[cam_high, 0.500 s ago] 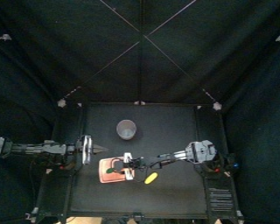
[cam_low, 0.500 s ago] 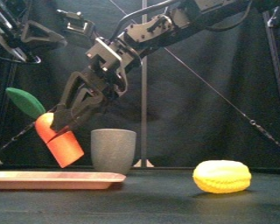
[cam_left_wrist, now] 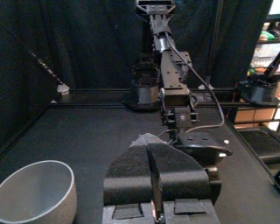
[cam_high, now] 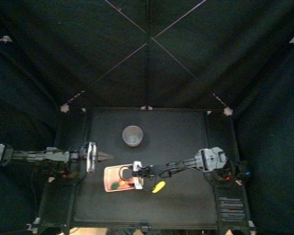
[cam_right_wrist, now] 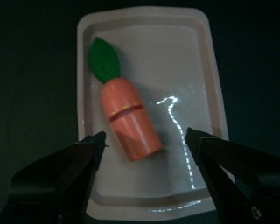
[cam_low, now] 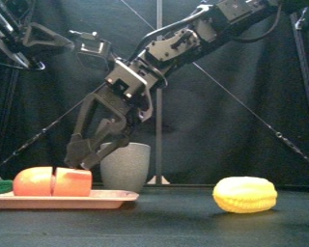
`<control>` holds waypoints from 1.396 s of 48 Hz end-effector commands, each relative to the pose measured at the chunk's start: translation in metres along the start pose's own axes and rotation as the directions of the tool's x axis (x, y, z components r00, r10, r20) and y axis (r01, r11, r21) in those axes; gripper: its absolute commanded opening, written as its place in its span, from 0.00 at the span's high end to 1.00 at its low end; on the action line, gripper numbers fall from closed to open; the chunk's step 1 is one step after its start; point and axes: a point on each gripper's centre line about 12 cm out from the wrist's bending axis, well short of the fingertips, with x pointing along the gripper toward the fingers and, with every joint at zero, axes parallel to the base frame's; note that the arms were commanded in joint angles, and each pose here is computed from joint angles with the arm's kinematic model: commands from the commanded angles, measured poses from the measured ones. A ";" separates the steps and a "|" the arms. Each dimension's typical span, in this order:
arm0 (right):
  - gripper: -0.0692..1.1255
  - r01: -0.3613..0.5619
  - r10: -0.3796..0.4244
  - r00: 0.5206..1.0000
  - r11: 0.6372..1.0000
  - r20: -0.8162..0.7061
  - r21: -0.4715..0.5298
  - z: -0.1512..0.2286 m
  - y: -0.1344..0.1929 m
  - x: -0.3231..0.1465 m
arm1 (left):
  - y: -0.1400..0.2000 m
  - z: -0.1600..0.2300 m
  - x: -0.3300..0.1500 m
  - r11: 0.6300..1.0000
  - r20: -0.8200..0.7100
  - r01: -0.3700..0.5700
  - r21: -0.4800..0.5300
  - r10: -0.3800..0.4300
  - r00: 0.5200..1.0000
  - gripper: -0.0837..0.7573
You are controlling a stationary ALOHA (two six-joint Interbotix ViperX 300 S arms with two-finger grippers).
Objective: Pick the carrot then place it on the pink plate
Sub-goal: Drop carrot on the pink plate and return to neutral
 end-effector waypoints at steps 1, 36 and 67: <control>0.07 0.023 -0.024 0.989 1.000 0.148 0.008 0.039 -0.014 -0.057 | 0.000 0.007 0.002 1.000 0.020 0.002 0.007 -0.002 1.000 0.94; 0.07 0.068 -0.066 0.794 0.998 0.605 0.020 0.002 -0.026 -0.266 | 0.000 0.015 -0.003 0.999 0.057 0.003 0.032 -0.005 0.998 0.94; 0.07 0.063 -0.072 0.633 0.997 0.771 0.041 -0.093 -0.016 -0.360 | -0.001 0.025 -0.003 0.998 0.088 0.006 0.064 -0.012 0.996 0.94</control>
